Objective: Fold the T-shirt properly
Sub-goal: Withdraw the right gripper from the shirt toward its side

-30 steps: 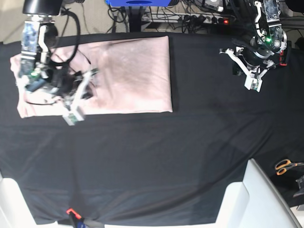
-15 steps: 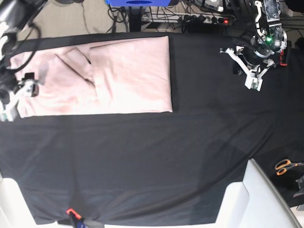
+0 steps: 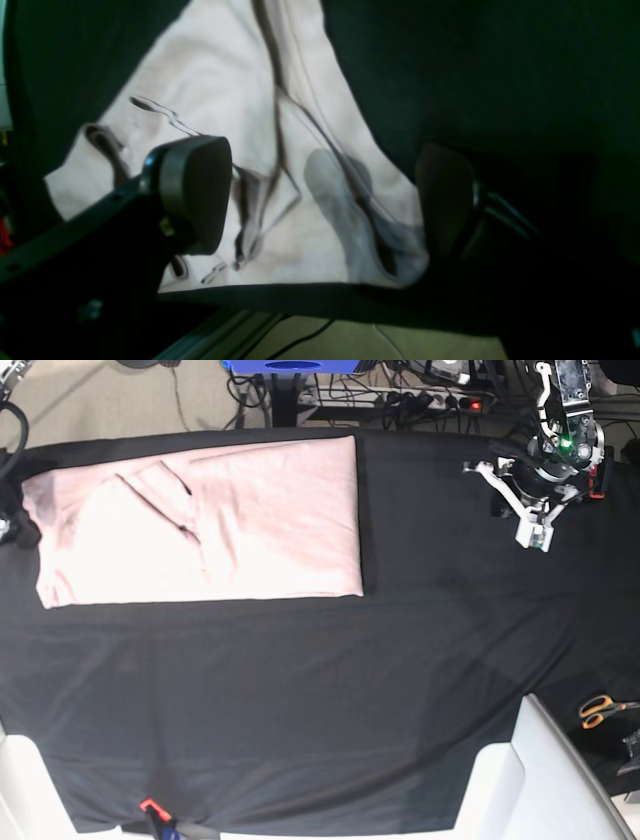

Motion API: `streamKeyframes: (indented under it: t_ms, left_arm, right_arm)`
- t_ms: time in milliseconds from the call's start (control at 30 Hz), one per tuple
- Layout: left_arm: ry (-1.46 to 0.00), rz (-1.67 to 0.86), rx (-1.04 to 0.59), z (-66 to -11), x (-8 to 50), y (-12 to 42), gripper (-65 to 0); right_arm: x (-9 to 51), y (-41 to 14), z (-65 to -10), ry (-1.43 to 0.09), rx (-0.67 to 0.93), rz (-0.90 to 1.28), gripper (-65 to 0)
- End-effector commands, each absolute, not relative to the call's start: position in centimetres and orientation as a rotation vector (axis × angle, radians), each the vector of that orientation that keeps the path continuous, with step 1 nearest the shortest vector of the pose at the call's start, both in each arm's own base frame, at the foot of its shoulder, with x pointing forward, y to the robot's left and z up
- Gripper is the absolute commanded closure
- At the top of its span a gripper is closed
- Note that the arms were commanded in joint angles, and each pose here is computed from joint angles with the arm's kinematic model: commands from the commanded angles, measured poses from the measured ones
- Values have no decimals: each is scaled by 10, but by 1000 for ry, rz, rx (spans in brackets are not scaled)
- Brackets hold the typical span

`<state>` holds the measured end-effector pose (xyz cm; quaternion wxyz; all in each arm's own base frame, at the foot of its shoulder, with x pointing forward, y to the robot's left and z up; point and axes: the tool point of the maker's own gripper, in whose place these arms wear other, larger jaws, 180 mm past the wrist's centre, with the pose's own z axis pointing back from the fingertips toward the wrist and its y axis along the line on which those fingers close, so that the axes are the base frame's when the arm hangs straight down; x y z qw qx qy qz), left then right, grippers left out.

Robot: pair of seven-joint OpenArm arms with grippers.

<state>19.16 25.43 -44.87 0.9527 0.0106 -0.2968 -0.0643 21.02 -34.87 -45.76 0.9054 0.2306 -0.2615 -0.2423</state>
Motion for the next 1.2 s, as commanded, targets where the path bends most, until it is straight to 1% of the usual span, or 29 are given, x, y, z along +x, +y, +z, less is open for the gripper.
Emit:
streamKeyframes:
  t_ms: [0, 167, 267, 533, 1033, 1100, 1167]
  left_arm:
    - [-638, -135, 32, -440, 198, 258, 0]
    - [-621, -136, 34, -443, 191, 260, 0]
    - [-619, -147, 45, -441, 191, 265, 0]
    - [-606, -150, 48, -443, 186, 266, 0]
    - [-604, -151, 47, -444, 185, 266, 0]
    - [-604, -151, 47, -444, 185, 266, 0]
    - [-603, -151, 46, -444, 184, 266, 0]
  right_arm:
    - [226, -355, -446, -590, 479, -484, -530]
    - [225, -346, -471, -592, 504, -548, -530]
    - [218, -345, -486, -551, 489, -537, -530]
    - [209, -326, -500, -462, 493, -461, -524]
    - [179, -283, -524, -231, 503, -250, -521]
    - [177, -287, -524, -216, 484, -218, -498]
    - [173, -287, -525, -192, 475, -191, -453]
